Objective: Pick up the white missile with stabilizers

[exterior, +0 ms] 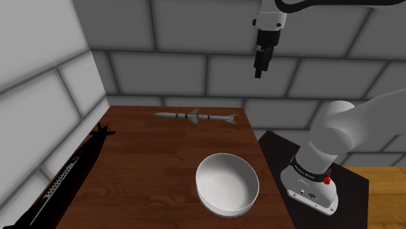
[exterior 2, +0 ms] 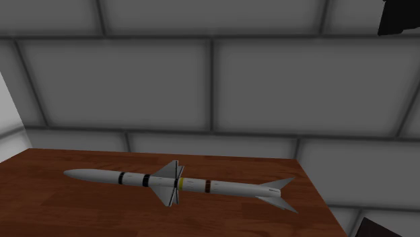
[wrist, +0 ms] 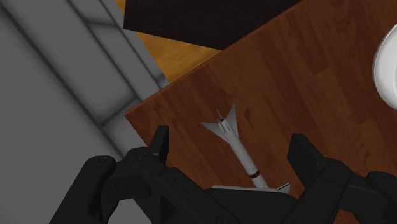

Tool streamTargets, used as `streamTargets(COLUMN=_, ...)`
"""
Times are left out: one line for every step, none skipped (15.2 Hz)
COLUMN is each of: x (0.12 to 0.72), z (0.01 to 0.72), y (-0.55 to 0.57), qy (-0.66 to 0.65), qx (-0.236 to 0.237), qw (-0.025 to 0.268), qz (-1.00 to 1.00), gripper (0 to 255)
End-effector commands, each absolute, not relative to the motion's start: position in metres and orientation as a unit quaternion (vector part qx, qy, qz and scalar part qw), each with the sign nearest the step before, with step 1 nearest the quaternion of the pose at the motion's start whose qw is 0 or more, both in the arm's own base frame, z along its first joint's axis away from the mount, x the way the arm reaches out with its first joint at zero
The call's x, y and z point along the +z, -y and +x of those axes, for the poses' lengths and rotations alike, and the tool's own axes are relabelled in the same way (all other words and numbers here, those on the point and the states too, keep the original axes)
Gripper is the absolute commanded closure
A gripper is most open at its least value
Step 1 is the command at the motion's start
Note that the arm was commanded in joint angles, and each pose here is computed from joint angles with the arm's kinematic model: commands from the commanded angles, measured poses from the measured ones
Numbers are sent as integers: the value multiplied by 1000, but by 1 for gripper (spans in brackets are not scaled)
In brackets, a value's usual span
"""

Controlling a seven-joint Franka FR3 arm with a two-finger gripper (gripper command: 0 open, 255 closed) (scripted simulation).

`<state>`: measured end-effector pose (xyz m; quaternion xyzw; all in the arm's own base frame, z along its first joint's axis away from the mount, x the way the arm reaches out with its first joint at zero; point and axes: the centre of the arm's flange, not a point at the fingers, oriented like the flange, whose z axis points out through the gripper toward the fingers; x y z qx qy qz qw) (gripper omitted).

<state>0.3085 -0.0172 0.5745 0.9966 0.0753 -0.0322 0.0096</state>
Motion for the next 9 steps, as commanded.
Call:
streamTargets(x=574, z=309, y=17, qy=-75, qx=-32, qw=10, qz=997, gripper=0)
streamTargets(x=566, z=315, y=10, qy=-82, qx=-28, qw=13, qz=996, gripper=0)
streamTargets(x=558, z=322, y=3, qy=-89, qx=-24, qw=16, qz=996, gripper=0)
streamTargets(x=549, z=328, y=-4, qy=-96, qx=-20, qw=20, qz=995, gripper=0)
streamTargets(x=541, z=335, y=-12, qy=-103, qx=-16, qw=23, qz=994, gripper=0)
streamTargets(x=532, z=341, y=-19, qy=-110, qx=-12, qw=26, qz=994, gripper=0)
streamTargets(x=524, z=348, y=-26, qy=-116, qx=-8, qw=30, qz=993, gripper=0)
streamTargets(x=515, z=354, y=-34, qy=-123, qx=-4, qw=33, qz=992, gripper=0)
streamTargets(x=507, z=361, y=-41, qy=-130, qx=0, qw=36, qz=991, gripper=0)
